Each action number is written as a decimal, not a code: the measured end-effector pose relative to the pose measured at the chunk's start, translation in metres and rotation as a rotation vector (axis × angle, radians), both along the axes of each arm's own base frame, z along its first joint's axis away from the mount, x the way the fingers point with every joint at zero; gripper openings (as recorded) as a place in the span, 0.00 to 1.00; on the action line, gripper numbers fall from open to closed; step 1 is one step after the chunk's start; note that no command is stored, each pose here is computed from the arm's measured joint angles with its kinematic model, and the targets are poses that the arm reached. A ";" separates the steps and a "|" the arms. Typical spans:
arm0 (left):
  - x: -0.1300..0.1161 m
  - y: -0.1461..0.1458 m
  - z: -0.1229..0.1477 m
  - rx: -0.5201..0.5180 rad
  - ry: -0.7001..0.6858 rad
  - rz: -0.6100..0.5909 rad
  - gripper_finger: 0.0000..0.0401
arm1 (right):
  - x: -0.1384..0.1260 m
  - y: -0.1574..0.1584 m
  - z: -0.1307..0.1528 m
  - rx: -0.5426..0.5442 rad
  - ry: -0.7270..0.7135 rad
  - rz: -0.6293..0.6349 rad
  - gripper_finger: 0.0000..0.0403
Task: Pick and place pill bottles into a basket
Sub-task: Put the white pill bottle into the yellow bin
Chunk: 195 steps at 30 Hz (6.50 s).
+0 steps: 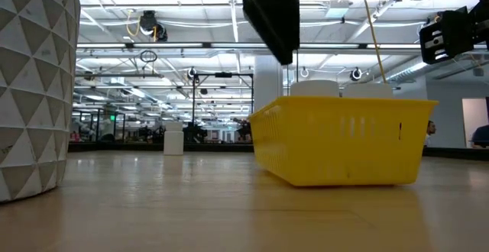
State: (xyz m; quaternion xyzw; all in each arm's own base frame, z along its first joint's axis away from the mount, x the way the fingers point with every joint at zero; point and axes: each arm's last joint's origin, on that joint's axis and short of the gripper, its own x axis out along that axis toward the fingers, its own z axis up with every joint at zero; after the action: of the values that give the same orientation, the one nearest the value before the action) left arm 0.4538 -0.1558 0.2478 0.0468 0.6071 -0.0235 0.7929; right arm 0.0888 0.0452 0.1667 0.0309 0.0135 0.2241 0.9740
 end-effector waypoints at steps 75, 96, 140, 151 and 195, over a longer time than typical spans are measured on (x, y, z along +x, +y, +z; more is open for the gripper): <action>-0.180 0.332 0.048 0.036 -0.099 0.418 0.61 | 0.001 0.000 -0.001 -0.005 0.009 0.000 0.48; -0.182 0.341 -0.005 -0.031 0.078 0.394 0.61 | 0.001 0.000 -0.001 -0.005 0.009 0.000 0.48; -0.163 0.340 -0.044 -0.133 0.167 0.405 0.61 | 0.001 0.000 -0.001 -0.005 0.009 0.000 0.48; -0.162 0.340 -0.049 -0.128 0.144 0.404 0.61 | 0.001 0.000 -0.001 -0.005 0.009 0.000 0.48; -0.166 0.340 -0.056 -0.152 0.154 0.427 0.60 | 0.001 0.000 -0.001 -0.005 0.009 0.000 0.48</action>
State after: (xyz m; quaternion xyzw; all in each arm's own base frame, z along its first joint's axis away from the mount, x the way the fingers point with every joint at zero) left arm 0.2876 0.1842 0.1916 -0.1442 0.6584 0.0955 0.7325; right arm 0.0893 0.0454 0.1659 0.0296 0.0184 0.2240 0.9740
